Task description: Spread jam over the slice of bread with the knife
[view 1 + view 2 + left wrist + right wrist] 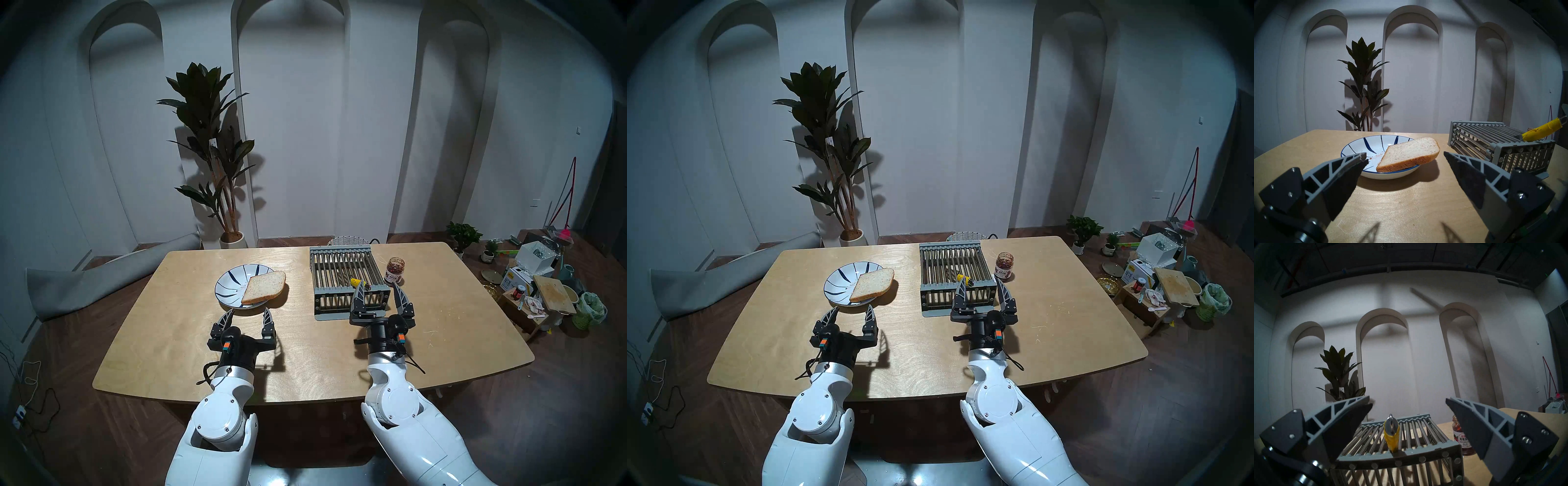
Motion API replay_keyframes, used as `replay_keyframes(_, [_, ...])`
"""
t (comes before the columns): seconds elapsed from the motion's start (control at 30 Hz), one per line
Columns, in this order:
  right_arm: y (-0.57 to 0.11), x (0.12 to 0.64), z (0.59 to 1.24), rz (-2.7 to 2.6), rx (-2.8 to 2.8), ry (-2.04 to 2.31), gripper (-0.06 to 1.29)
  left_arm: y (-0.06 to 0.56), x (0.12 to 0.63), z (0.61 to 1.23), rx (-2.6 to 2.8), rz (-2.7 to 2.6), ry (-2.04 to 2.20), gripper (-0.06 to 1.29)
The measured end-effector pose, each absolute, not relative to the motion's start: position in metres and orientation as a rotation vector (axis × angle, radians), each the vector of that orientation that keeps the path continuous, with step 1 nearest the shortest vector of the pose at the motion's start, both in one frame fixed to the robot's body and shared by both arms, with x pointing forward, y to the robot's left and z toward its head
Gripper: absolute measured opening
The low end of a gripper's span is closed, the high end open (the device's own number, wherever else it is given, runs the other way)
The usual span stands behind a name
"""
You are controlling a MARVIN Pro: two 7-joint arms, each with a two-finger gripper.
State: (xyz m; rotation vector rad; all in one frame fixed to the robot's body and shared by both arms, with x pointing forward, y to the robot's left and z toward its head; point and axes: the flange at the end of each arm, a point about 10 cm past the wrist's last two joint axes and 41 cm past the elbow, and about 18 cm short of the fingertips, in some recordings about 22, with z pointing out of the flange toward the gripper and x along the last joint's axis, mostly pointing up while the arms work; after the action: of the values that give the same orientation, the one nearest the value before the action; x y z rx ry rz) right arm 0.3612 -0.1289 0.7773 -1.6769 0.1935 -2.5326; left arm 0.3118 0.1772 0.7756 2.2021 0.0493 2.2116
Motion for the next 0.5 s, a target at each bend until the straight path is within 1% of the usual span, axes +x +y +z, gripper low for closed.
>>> replay_keyframes(0.5, [-0.115, 0.385, 0.775, -2.566, -1.712, 0.225, 1.25, 0.175, 0.311, 0.778, 2.193, 2.221, 0.04, 1.23])
